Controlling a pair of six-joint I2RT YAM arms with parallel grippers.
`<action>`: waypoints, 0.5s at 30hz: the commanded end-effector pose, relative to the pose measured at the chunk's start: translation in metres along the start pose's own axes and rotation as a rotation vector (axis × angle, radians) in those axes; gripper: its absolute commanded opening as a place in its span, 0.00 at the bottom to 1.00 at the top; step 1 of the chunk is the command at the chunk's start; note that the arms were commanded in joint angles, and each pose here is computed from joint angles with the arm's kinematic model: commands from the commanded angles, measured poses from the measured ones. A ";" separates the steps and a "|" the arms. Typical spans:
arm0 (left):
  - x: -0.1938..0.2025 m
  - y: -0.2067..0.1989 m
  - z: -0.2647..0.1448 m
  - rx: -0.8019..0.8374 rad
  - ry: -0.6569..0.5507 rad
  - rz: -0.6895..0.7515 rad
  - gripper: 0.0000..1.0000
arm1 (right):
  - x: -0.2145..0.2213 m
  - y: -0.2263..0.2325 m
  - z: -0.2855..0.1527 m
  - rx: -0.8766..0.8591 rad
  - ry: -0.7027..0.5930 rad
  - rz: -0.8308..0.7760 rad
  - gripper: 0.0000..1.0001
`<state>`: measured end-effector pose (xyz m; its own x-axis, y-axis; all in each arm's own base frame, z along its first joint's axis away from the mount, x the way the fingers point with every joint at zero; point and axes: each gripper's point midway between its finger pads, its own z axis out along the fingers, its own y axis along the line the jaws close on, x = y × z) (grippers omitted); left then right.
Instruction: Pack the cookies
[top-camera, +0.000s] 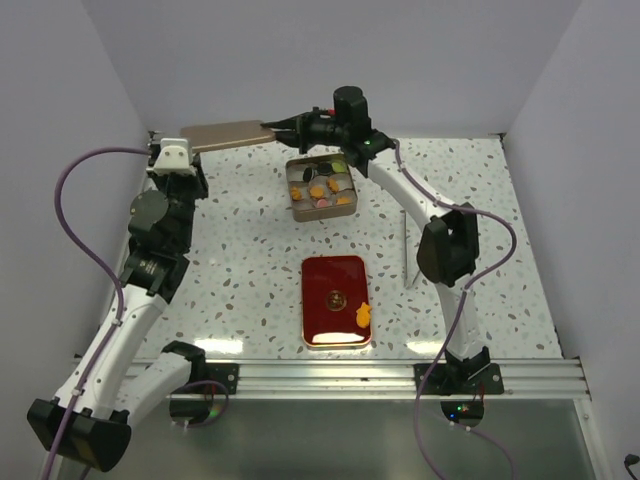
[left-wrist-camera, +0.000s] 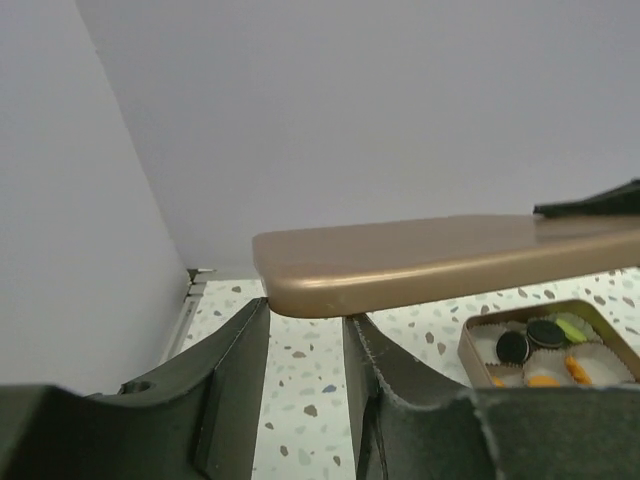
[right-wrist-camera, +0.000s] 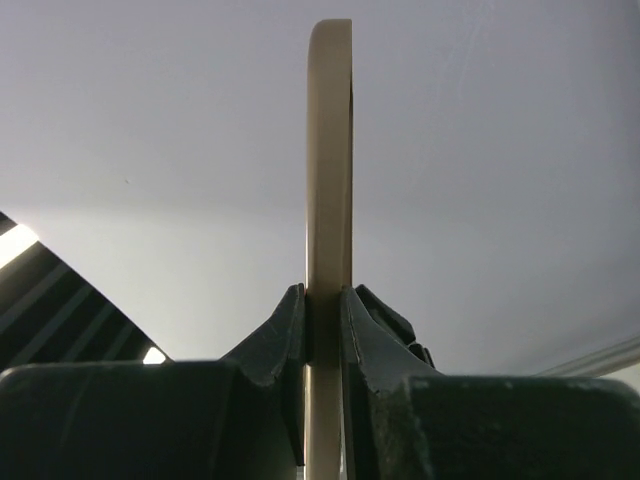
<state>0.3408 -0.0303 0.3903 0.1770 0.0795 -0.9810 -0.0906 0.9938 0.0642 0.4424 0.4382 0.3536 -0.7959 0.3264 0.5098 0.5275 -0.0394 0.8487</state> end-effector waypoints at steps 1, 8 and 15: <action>0.007 -0.025 -0.008 0.135 0.047 0.011 0.42 | -0.001 0.042 -0.016 -0.127 -0.032 0.011 0.00; 0.017 -0.031 -0.013 0.178 0.095 0.024 0.46 | -0.038 0.053 -0.046 -0.163 -0.132 -0.023 0.00; 0.018 -0.035 -0.008 0.176 0.143 -0.025 0.65 | -0.092 0.053 -0.104 -0.134 -0.240 -0.174 0.00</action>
<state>0.3387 -0.0587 0.3481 0.0159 0.1109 -0.9937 0.0703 0.9912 0.1117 0.5223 0.3470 0.3142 -0.7002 0.5328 0.4752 0.5037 -0.1030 0.8577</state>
